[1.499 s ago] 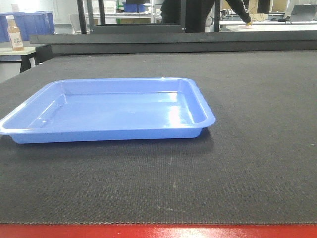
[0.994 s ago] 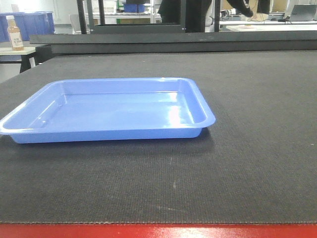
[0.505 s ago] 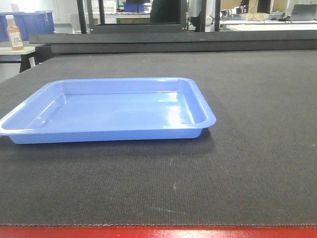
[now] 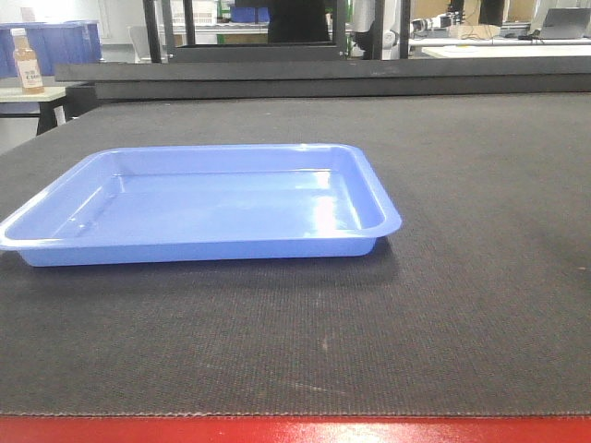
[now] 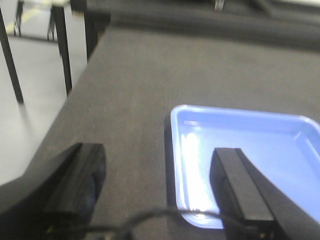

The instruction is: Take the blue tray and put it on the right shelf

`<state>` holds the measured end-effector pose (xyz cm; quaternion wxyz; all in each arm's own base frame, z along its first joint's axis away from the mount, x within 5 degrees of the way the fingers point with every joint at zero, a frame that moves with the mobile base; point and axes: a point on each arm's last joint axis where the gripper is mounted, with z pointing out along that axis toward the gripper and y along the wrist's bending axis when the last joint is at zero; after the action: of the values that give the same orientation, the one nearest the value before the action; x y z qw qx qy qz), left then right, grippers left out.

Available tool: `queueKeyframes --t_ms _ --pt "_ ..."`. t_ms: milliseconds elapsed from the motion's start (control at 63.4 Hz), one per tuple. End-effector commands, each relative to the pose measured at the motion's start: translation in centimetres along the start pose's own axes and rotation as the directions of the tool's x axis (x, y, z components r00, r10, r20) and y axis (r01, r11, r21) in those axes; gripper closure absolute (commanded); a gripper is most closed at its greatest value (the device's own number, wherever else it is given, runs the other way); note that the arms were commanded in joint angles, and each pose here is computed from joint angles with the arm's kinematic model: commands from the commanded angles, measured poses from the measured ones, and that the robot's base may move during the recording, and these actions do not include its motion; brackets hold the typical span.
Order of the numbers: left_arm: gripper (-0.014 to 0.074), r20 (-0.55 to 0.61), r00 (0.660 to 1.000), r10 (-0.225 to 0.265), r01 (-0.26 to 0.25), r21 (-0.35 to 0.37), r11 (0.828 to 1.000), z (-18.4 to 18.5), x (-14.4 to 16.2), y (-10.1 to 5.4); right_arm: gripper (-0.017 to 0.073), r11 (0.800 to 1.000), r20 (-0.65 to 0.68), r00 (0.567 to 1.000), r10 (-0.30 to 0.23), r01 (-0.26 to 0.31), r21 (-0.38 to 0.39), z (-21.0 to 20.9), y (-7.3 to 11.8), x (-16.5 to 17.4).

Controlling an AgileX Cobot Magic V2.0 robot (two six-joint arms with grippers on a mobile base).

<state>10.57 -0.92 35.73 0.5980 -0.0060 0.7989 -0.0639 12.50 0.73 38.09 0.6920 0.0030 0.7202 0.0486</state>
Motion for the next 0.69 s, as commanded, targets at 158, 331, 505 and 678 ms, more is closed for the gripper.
queueKeyframes --t_ms 158,331,505,678 --pt "0.0204 -0.092 0.987 0.129 -0.112 0.171 0.979 4.3 -5.8 -3.0 -0.0017 0.958 -0.258 0.964 -0.068 -0.009 -0.287 6.6 5.9 -4.0" --pt "0.0204 -0.333 0.929 0.164 -0.096 0.212 0.973 9.3 -7.3 -4.4 -0.0017 0.924 -0.481 0.860 -0.169 -0.032 -0.381 12.2 10.3 -2.6" --pt "0.0204 -0.529 0.833 0.163 -0.062 0.204 0.977 14.6 -7.1 -5.0 -0.0017 0.943 -0.658 0.742 -0.128 -0.114 -0.312 17.0 12.2 -1.3" --pt "0.0205 -0.643 0.756 0.122 -0.089 0.085 0.992 19.1 -5.9 -4.3 -0.0017 0.968 -0.739 0.669 -0.073 -0.131 -0.215 21.1 13.1 0.5"
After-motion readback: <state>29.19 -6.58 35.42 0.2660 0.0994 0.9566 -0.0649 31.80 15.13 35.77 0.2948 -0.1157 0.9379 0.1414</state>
